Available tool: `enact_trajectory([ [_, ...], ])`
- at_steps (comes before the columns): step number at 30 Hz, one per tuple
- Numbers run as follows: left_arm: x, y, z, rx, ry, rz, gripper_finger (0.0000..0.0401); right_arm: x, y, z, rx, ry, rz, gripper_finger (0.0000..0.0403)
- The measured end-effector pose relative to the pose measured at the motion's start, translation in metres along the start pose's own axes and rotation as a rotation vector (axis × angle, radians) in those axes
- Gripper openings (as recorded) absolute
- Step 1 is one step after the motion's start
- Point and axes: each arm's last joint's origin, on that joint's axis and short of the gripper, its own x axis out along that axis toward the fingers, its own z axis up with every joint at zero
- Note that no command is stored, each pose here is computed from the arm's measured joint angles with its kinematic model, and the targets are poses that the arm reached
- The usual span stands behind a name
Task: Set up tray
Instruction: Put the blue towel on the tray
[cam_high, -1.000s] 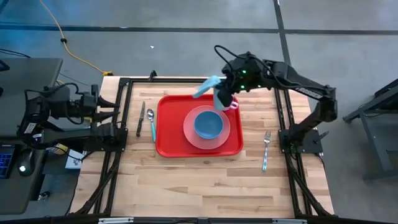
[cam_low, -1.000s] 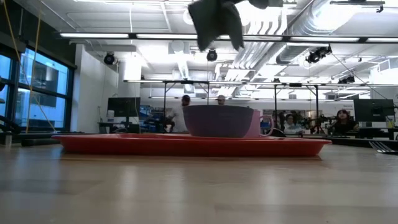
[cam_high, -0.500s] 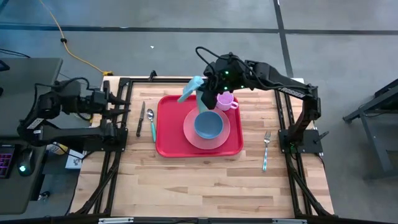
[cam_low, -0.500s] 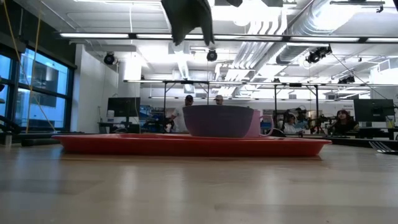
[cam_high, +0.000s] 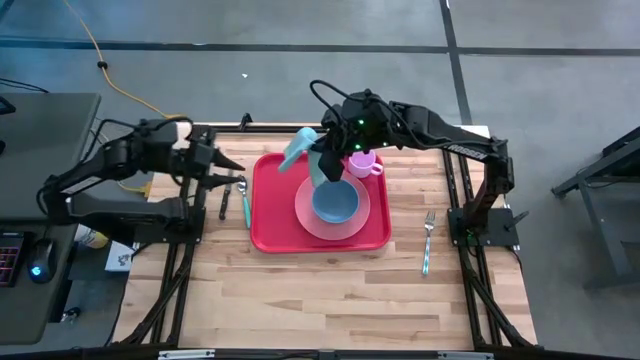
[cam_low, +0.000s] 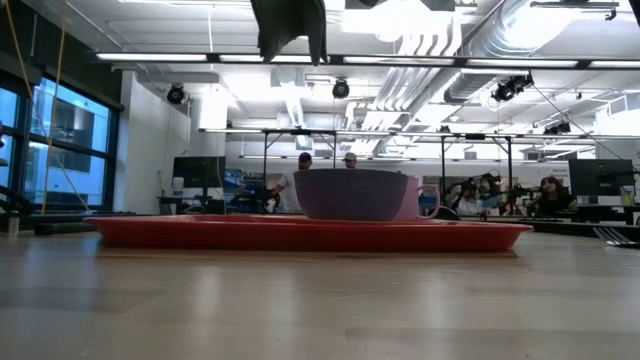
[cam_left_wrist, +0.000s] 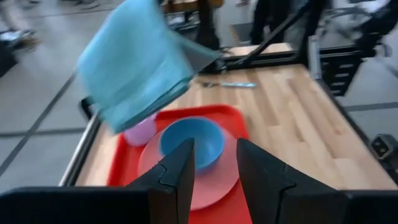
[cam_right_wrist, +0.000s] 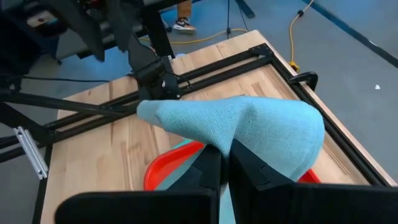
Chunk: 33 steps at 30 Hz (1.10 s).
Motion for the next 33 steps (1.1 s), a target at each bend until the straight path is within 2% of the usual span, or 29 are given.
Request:
enact_trajectory([
  [6, 0.015, 0.005, 0.01, 0.034, -0.063, -0.018, 0.0152, 0.017, -0.002, -0.003, -0.005, 0.024, 0.0, 0.0],
  [12, 0.014, 0.006, 0.014, 0.032, -0.105, -0.01, 0.0152, 0.057, -0.007, -0.011, 0.004, 0.073, 0.057, 0.0],
  [18, 0.013, 0.005, 0.012, 0.01, -0.09, -0.002, 0.0152, 0.076, -0.015, -0.008, 0.012, 0.022, 0.098, 0.0],
  [23, 0.013, 0.005, 0.012, 0.01, -0.092, -0.016, 0.0152, 0.078, -0.032, -0.007, 0.051, -0.003, -0.11, 0.0],
  [27, 0.013, 0.007, 0.012, -0.001, -0.078, 0.059, 0.0152, 0.077, -0.033, -0.005, 0.082, -0.07, -0.29, 0.0],
  [33, 0.013, 0.012, 0.011, -0.015, -0.044, 0.235, 0.0152, 0.076, -0.02, -0.005, 0.09, -0.129, -0.35, 0.0],
])
